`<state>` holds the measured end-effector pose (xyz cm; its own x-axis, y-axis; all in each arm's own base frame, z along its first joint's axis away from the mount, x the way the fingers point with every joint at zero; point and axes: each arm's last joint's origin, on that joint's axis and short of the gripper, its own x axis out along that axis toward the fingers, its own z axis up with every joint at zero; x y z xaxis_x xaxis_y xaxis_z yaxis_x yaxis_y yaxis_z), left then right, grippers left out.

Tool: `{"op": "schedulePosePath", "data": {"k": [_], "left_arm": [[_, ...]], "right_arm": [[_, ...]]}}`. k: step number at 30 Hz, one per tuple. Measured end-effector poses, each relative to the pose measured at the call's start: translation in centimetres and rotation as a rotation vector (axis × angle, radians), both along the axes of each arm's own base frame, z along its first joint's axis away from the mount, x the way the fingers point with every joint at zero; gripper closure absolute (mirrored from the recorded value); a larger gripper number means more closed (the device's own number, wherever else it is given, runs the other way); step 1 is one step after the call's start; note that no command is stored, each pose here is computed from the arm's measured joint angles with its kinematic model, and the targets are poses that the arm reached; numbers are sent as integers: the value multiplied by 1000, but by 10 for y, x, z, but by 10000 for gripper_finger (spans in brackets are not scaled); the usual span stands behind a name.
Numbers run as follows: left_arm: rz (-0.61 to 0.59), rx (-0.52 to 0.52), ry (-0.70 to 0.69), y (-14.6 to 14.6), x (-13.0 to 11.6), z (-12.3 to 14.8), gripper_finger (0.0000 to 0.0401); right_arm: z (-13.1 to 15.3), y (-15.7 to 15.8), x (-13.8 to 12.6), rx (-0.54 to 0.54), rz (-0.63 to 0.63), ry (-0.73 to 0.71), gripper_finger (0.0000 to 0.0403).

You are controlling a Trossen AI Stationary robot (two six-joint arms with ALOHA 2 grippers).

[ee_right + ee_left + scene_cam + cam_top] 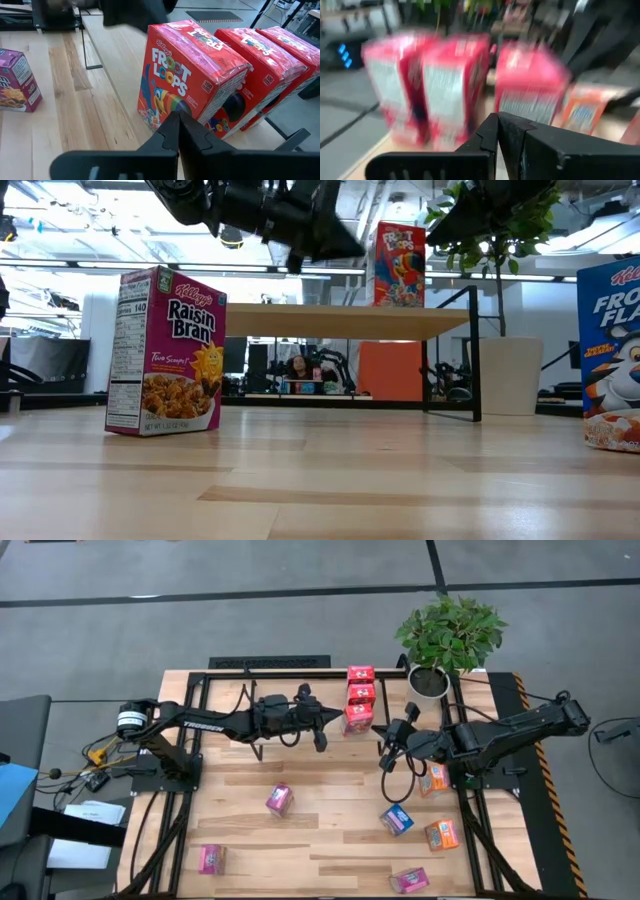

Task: Stack cereal on shelf
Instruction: Put the red cereal box on the shelf aligned with the other red cereal boxes

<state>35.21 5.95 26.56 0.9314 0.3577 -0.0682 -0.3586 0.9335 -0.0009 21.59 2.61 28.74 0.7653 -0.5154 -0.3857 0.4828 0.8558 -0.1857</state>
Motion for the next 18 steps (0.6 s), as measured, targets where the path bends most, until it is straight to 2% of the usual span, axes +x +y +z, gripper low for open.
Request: {"op": "schedulePosePath", "data": {"k": [5,12,18], "left_arm": [[50,-7,79,-1,-4,-4,401],[-7,-34,-15,-2,3,-3,401],[-28,-57,0,-1,12,-13,401]], "right_arm": [[-1,1,-1,-5,7,17,381],[-2,1,-2,-8,5,33,369],[-3,1,-2,-8,8,38,383]]}}
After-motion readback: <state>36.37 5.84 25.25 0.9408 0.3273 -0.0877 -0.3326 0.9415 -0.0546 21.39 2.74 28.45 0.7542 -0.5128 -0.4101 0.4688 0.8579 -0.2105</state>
